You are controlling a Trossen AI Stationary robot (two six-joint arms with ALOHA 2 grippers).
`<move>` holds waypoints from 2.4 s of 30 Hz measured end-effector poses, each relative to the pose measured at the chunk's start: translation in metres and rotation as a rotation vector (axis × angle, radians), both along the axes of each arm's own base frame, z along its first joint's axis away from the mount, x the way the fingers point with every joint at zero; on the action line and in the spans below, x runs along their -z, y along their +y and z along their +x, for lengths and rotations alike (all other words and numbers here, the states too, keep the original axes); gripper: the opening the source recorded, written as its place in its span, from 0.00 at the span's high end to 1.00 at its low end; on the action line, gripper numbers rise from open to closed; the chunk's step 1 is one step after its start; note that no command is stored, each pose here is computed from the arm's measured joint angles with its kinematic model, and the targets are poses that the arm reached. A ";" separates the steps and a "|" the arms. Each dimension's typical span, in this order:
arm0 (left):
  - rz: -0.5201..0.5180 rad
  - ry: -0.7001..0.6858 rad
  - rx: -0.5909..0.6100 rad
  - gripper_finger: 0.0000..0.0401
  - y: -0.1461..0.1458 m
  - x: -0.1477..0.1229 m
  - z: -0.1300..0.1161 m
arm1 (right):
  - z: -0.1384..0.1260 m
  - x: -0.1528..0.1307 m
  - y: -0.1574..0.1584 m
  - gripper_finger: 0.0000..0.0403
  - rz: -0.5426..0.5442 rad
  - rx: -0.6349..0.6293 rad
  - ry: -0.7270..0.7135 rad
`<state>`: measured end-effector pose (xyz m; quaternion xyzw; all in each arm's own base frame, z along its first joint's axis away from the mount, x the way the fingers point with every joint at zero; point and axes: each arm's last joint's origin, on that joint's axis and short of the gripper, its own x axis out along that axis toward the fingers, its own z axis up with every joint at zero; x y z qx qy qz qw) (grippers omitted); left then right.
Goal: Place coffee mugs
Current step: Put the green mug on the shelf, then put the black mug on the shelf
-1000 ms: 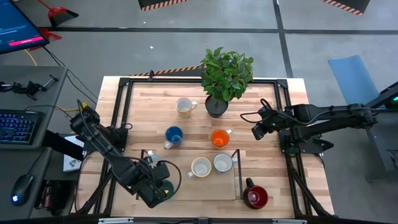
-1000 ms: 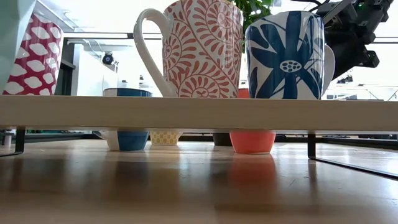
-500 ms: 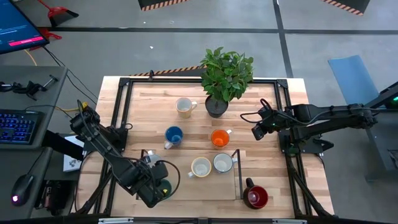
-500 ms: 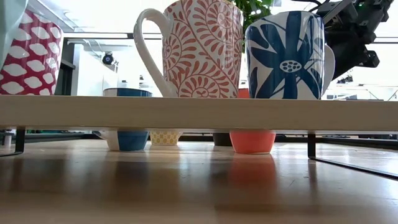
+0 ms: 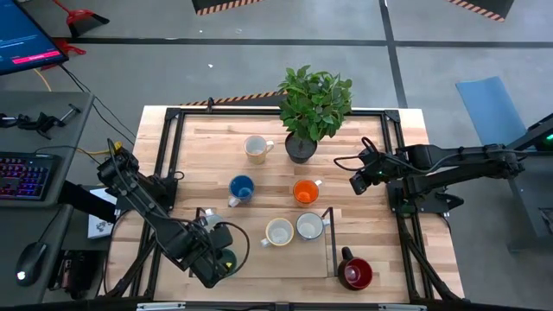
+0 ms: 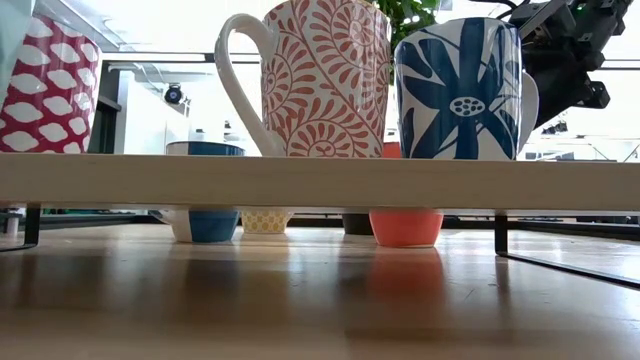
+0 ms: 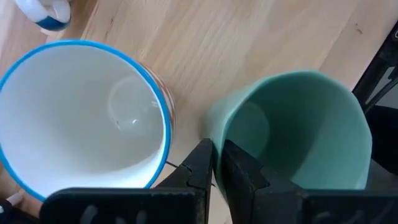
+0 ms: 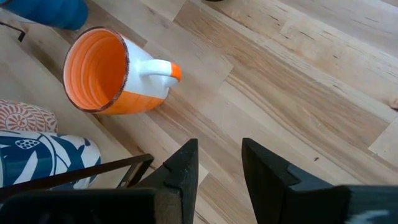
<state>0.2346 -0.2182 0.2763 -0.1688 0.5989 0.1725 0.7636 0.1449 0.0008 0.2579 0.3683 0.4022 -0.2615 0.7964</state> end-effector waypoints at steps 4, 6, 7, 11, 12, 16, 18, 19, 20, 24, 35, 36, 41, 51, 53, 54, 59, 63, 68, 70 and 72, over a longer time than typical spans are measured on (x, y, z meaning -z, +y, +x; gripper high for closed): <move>-0.025 0.025 0.004 0.95 -0.001 0.000 -0.001 | 0.000 0.000 0.000 0.74 0.000 0.000 0.000; -0.029 0.030 0.005 0.95 -0.001 0.000 -0.001 | 0.000 0.000 0.000 0.74 0.000 0.000 0.000; -0.029 0.030 0.005 0.95 -0.001 0.000 -0.001 | 0.000 0.000 0.000 0.74 0.001 0.001 0.000; -0.026 0.034 0.005 0.95 0.000 0.000 -0.001 | 0.000 0.000 0.000 0.74 0.002 0.003 0.000; -0.024 0.036 0.004 0.95 0.000 0.000 -0.002 | 0.000 0.000 0.000 0.74 0.001 0.003 0.000; -0.021 0.051 -0.003 0.95 0.000 0.000 -0.003 | 0.000 0.000 0.000 0.74 0.001 0.003 0.000; -0.018 0.053 -0.003 0.95 0.001 0.000 -0.003 | 0.000 0.000 0.000 0.74 0.001 0.003 0.000; -0.019 0.053 -0.004 0.95 0.001 0.000 -0.003 | 0.000 0.000 0.000 0.74 0.001 0.003 0.000; -0.019 0.053 -0.004 0.95 0.001 0.000 -0.003 | 0.000 0.000 0.000 0.74 0.001 0.003 0.000; -0.031 0.063 -0.002 0.95 0.001 0.000 -0.003 | 0.000 0.000 0.000 0.74 -0.012 0.008 -0.001; -0.043 0.068 -0.001 0.95 0.000 0.000 -0.003 | 0.000 0.000 0.000 0.74 -0.008 0.013 -0.001; -0.043 0.068 -0.001 0.95 0.000 0.000 -0.003 | 0.000 0.000 0.000 0.74 -0.008 0.013 -0.001; -0.041 0.067 0.007 0.95 0.000 0.000 -0.003 | 0.000 0.000 0.000 0.74 -0.008 0.013 -0.001; -0.043 0.067 0.001 0.93 0.000 0.000 -0.003 | 0.000 0.000 0.000 0.74 -0.007 0.013 -0.001; -0.050 0.072 -0.004 0.91 0.000 0.000 -0.003 | 0.000 0.000 0.000 0.74 -0.008 0.012 -0.001; -0.053 0.075 -0.011 0.89 0.000 0.000 -0.003 | 0.000 0.000 0.000 0.74 -0.009 0.009 -0.001; -0.075 0.090 -0.043 0.78 -0.001 0.000 -0.004 | 0.000 0.000 0.000 0.74 -0.008 0.006 0.000; -0.090 0.099 -0.055 0.72 0.000 -0.001 -0.004 | 0.000 0.000 0.000 0.74 -0.009 0.006 0.000; -0.140 0.113 -0.056 0.70 0.004 -0.008 -0.007 | 0.000 0.000 0.000 0.74 -0.009 0.006 -0.001; -0.157 0.100 -0.062 0.71 0.006 -0.015 -0.010 | 0.000 0.000 0.000 0.74 -0.009 0.006 -0.001; -0.172 0.084 -0.063 0.71 0.010 -0.021 -0.012 | 0.000 0.000 0.000 0.74 -0.009 0.006 -0.001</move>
